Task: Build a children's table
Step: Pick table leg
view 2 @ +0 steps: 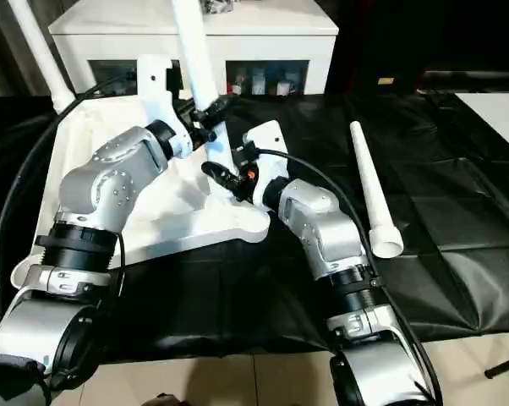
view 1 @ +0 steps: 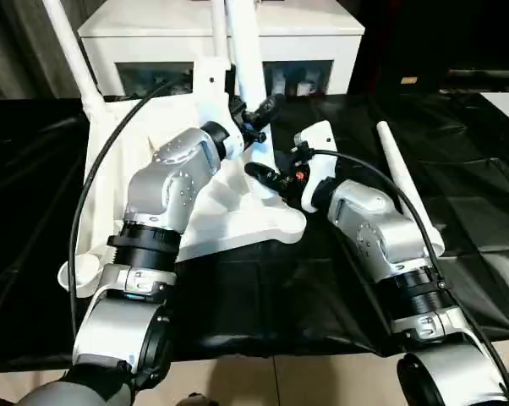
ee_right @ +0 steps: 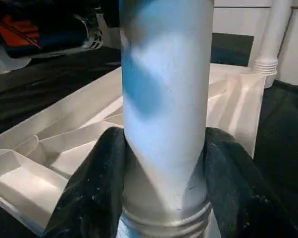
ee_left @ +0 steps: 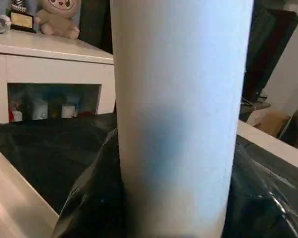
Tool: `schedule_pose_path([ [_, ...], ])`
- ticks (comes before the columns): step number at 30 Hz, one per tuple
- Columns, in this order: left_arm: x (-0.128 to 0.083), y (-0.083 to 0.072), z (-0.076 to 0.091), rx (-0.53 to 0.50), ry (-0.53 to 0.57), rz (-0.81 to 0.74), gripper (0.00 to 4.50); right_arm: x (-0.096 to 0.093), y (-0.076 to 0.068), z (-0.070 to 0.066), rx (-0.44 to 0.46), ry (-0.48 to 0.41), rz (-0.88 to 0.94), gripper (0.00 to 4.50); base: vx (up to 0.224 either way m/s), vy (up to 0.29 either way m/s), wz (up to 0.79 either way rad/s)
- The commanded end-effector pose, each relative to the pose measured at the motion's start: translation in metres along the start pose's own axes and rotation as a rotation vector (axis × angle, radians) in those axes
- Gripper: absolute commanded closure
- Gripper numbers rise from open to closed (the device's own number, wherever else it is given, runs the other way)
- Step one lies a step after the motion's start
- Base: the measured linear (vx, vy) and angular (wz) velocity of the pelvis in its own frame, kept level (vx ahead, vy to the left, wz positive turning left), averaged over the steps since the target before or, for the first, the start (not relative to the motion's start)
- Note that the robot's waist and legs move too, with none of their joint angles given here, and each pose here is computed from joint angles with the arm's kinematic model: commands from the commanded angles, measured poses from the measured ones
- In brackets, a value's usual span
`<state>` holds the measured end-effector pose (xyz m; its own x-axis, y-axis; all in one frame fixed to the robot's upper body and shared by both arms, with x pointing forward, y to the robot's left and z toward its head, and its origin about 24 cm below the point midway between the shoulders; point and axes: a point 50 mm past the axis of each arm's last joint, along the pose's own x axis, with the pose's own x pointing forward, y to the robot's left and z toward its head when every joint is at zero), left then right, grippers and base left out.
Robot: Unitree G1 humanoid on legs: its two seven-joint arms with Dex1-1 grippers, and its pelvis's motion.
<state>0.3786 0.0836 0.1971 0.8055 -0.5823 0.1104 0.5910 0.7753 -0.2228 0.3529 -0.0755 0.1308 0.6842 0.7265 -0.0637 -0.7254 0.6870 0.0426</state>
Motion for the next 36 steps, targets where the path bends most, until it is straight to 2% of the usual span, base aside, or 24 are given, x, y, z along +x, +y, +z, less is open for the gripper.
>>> schedule_pose_path([
  [1, -0.001, -0.002, 0.014, 0.005, -0.039, -0.026, 2.57, -0.001, -0.004, 0.005, -0.025, -0.014, -0.011, 2.05, 0.000, 0.000, 0.00],
  [5, -0.005, -0.005, 0.022, -0.080, -0.074, -0.124, 2.57, -0.008, -0.010, 0.015, 0.055, -0.057, 0.060, 1.85, 0.000, 0.000, 0.00],
  [7, -0.008, -0.010, 0.025, -0.106, -0.075, -0.220, 2.57, -0.015, -0.011, 0.019, 0.097, -0.058, 0.146, 1.48, 0.000, 0.000, 0.00],
  [8, -0.009, -0.012, 0.026, -0.114, -0.074, -0.258, 2.58, -0.017, -0.011, 0.021, 0.108, -0.059, 0.182, 1.46, 0.000, 0.000, 0.00],
  [10, -0.019, -0.021, 0.031, -0.168, -0.071, -0.467, 2.58, -0.033, -0.012, 0.028, 0.169, -0.043, 0.371, 1.44, 0.000, 0.000, 0.00],
  [11, -0.021, -0.023, 0.032, -0.172, -0.069, -0.495, 2.58, -0.036, -0.013, 0.029, 0.180, -0.042, 0.399, 1.35, 0.000, 0.000, 0.00],
  [12, -0.023, -0.024, 0.033, -0.176, -0.066, -0.524, 2.58, -0.038, -0.013, 0.029, 0.195, -0.041, 0.431, 1.07, 0.000, 0.000, 0.00],
  [13, -0.023, -0.024, 0.033, -0.176, -0.065, -0.530, 2.58, -0.039, -0.013, 0.030, 0.197, -0.041, 0.437, 1.07, 0.000, 0.000, 0.00],
  [15, -0.030, -0.032, 0.033, -0.192, -0.031, -0.662, 2.59, -0.046, -0.016, 0.032, 0.264, -0.034, 0.525, 0.97, 0.000, 0.000, 0.00],
  [17, -0.032, -0.034, 0.032, -0.193, -0.017, -0.698, 2.59, -0.047, -0.018, 0.033, 0.281, -0.033, 0.532, 0.68, 0.000, 0.000, 0.00],
  [19, -0.033, -0.035, 0.030, -0.191, 0.003, -0.725, 2.59, -0.048, -0.020, 0.033, 0.300, -0.020, 0.543, 0.58, 0.000, 0.000, 0.00],
  [23, -0.034, -0.036, 0.025, -0.185, 0.051, -0.762, 2.59, -0.051, -0.020, 0.034, 0.305, 0.014, 0.582, 0.58, 0.000, 0.000, 0.00],
  [24, -0.034, -0.036, 0.024, -0.185, 0.056, -0.764, 2.59, -0.051, -0.020, 0.034, 0.308, 0.020, 0.591, 0.84, 0.000, 0.000, 0.00],
  [28, -0.035, -0.035, 0.022, -0.190, 0.068, -0.769, 2.59, -0.053, -0.017, 0.033, 0.319, 0.057, 0.633, 0.96, 0.000, 0.000, 0.00],
  [29, -0.035, -0.035, 0.022, -0.190, 0.068, -0.769, 2.59, -0.053, -0.017, 0.033, 0.319, 0.060, 0.635, 1.21, 0.000, 0.000, 0.00],
  [32, -0.036, -0.035, 0.022, -0.192, 0.069, -0.772, 2.59, -0.053, -0.015, 0.030, 0.316, 0.080, 0.653, 1.32, 0.000, 0.000, 0.00],
  [36, -0.036, -0.034, 0.022, -0.193, 0.066, -0.769, 2.59, -0.051, -0.014, 0.027, 0.287, 0.091, 0.640, 1.75, 0.000, 0.000, 0.00],
])
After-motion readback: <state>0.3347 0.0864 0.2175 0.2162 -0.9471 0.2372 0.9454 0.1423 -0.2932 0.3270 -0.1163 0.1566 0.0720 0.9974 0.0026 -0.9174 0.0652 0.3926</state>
